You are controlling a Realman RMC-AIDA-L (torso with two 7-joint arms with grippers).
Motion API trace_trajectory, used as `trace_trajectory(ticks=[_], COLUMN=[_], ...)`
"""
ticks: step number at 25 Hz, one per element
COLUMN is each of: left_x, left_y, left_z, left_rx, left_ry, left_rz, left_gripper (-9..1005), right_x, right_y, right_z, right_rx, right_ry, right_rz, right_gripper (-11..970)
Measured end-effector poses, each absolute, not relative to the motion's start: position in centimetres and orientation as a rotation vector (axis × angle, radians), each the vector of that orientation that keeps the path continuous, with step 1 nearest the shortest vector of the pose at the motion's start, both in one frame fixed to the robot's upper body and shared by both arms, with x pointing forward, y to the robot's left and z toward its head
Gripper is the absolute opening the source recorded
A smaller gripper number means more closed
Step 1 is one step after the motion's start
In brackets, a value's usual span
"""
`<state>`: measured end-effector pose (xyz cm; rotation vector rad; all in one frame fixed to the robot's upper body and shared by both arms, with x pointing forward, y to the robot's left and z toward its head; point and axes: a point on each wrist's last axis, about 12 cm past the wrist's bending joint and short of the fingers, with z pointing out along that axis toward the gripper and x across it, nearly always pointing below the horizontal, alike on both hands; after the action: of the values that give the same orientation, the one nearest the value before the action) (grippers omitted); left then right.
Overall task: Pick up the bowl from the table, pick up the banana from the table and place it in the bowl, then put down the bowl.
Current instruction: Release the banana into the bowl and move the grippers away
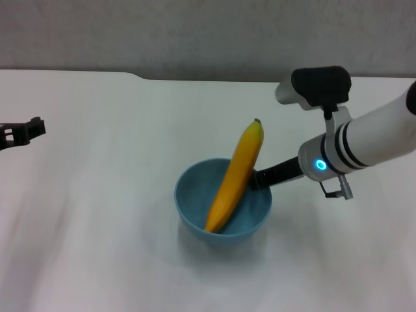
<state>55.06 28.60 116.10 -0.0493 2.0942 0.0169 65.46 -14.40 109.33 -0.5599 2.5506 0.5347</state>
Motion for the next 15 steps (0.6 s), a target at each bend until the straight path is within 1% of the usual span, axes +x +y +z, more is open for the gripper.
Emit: trace_trajectory(ticks=[15], left_x=[55.19], left_y=[28.41], left_z=[115.58], left_rx=[-0.048], left_ry=[2.099], left_rz=[0.003], left_gripper=[903], right_x=[65.18], right_y=[-14.98], right_z=[108.73], right_rx=[-0.536], right_ry=[2.557], right_rz=[0.528], right_gripper=[37])
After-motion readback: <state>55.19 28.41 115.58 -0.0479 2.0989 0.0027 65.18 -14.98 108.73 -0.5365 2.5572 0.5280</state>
